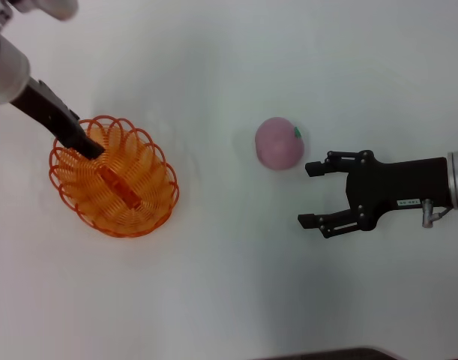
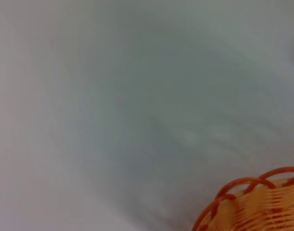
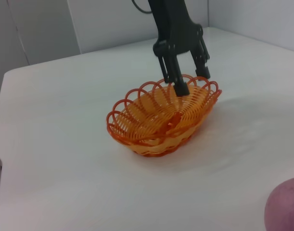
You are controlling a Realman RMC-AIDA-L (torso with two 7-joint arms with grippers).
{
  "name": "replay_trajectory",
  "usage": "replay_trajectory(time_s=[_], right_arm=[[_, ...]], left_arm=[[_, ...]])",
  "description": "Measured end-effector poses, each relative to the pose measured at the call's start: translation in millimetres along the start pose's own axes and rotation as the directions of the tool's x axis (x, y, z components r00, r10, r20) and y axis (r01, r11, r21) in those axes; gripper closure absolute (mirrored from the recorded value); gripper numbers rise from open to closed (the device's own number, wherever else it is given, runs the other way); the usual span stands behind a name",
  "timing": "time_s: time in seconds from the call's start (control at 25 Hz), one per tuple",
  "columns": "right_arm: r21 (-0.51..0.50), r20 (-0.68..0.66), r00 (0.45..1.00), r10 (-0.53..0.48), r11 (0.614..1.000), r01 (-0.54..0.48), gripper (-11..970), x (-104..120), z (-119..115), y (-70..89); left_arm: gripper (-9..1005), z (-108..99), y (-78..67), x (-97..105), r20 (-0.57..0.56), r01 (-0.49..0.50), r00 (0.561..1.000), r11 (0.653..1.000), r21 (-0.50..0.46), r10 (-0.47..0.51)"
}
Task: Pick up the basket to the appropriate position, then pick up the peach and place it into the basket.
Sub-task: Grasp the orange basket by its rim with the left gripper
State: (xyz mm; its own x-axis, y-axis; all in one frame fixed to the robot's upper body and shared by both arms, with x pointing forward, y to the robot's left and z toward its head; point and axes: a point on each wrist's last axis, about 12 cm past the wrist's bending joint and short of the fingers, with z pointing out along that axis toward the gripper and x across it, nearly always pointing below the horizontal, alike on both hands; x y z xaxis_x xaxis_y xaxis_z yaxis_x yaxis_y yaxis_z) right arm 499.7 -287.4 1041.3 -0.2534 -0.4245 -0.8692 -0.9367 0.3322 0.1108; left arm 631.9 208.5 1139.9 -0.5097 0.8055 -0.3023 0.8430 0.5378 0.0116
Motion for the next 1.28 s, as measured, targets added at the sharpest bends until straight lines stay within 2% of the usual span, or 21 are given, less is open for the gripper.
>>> replay_trajectory(time_s=[0.24,0.56,1.0,1.12,1.28], right_arm=[[-0.002,0.0,1.0,0.0,1.0,0.0,18,0,1,0.4],[0.003,0.002,1.0,0.003,1.0,-0.003,18,1,1,0.6],[0.007,0.003,1.0,0.007,1.0,-0.007,18,1,0,0.6],[0.007,0.003,1.0,0.007,1.0,-0.007,18,1,0,0.5],[0.006,0.003,1.0,0.007,1.0,-0.007,18,1,0,0.6]], left_arm=[[245,13,-6.0,-2,-0.029,-0.03,0.999,0.999,-0.034,0.029],[245,15,-8.4,-3,-0.037,-0.043,0.998,0.998,-0.034,0.042],[384,15,-10.5,-3,-0.044,-0.028,0.999,0.999,-0.043,0.026],[647,14,-10.8,-4,-0.045,-0.027,0.999,0.999,-0.041,0.025],[756,13,-10.1,-4,-0.049,-0.021,0.999,0.999,-0.043,0.019]])
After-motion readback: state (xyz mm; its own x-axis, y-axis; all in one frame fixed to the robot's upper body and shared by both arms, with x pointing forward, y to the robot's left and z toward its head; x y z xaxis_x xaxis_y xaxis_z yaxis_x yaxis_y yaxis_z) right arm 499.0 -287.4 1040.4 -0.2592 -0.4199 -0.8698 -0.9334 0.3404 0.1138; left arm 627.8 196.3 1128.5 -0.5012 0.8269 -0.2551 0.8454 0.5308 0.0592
